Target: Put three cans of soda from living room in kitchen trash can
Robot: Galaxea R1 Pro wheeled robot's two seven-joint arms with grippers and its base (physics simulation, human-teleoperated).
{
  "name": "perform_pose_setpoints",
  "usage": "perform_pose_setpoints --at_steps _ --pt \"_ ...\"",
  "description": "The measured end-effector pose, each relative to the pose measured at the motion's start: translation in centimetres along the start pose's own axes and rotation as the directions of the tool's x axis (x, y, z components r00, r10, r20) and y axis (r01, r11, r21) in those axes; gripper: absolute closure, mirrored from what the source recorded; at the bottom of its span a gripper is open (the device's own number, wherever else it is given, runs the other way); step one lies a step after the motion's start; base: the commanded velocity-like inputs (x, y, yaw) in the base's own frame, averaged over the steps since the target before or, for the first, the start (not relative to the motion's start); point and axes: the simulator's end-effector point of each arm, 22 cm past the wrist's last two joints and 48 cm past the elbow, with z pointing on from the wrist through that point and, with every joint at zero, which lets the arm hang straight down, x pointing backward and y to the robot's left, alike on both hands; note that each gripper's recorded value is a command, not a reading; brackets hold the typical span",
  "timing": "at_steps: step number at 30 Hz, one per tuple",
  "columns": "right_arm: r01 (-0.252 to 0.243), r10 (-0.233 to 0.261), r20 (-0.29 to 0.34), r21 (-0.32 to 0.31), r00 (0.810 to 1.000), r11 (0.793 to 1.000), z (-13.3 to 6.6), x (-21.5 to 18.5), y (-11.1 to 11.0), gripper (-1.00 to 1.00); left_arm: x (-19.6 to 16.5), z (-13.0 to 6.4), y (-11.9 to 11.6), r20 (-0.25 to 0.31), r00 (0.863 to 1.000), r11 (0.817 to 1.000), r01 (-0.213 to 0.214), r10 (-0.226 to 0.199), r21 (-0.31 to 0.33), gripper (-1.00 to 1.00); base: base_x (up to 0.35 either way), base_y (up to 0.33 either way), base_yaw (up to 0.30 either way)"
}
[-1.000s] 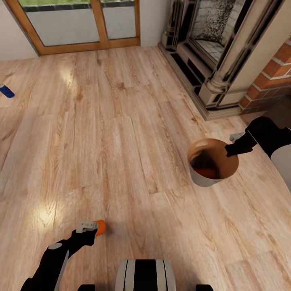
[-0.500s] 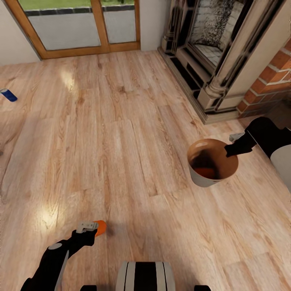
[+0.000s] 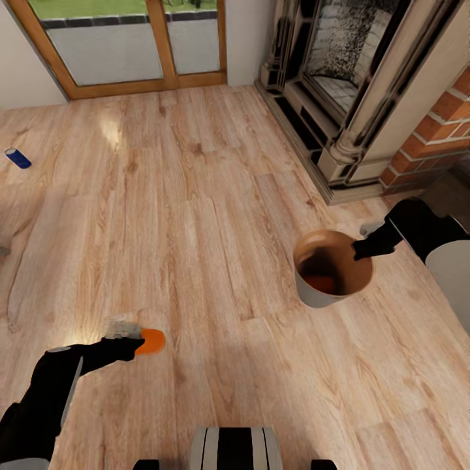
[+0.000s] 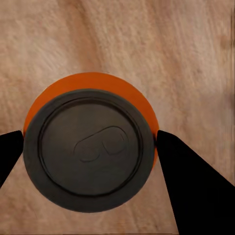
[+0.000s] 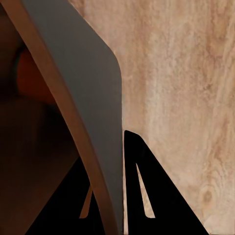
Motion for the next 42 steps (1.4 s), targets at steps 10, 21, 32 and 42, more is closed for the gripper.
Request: perform_pose_setpoints --at_steps 10,21,32,42 --pt "0.019 -0.024 -0.058 -0.086 0.998 0.996 2.2 2.5 5.0 1.0 -11.7 -8.9 3.1 -0.011 0.999 0.994 0.05 -0.049 0.098 1.0 0.0 0.0 0.0" --pt "0.059 -0.075 -0.11 -0.143 0.991 0.988 3.1 4.2 10.3 1.0 -22.0 -16.1 0.8 0.094 0.995 0.949 0.001 -0.032 0.316 1.0 0.0 0.0 0.0" --pt "0.099 -0.124 -0.122 -0.189 0.985 0.977 2.0 4.2 14.5 1.0 -26.6 -19.2 -2.8 0.105 0.99 0.866 0.028 -0.093 0.5 1.0 0.0 0.0 0.0" --pt "0.155 -0.185 -0.126 -0.215 0.975 0.964 1.5 4.2 20.6 1.0 -26.8 -15.4 -14.8 0.017 0.999 0.761 0.025 -0.047 0.648 1.0 0.0 0.0 0.0"
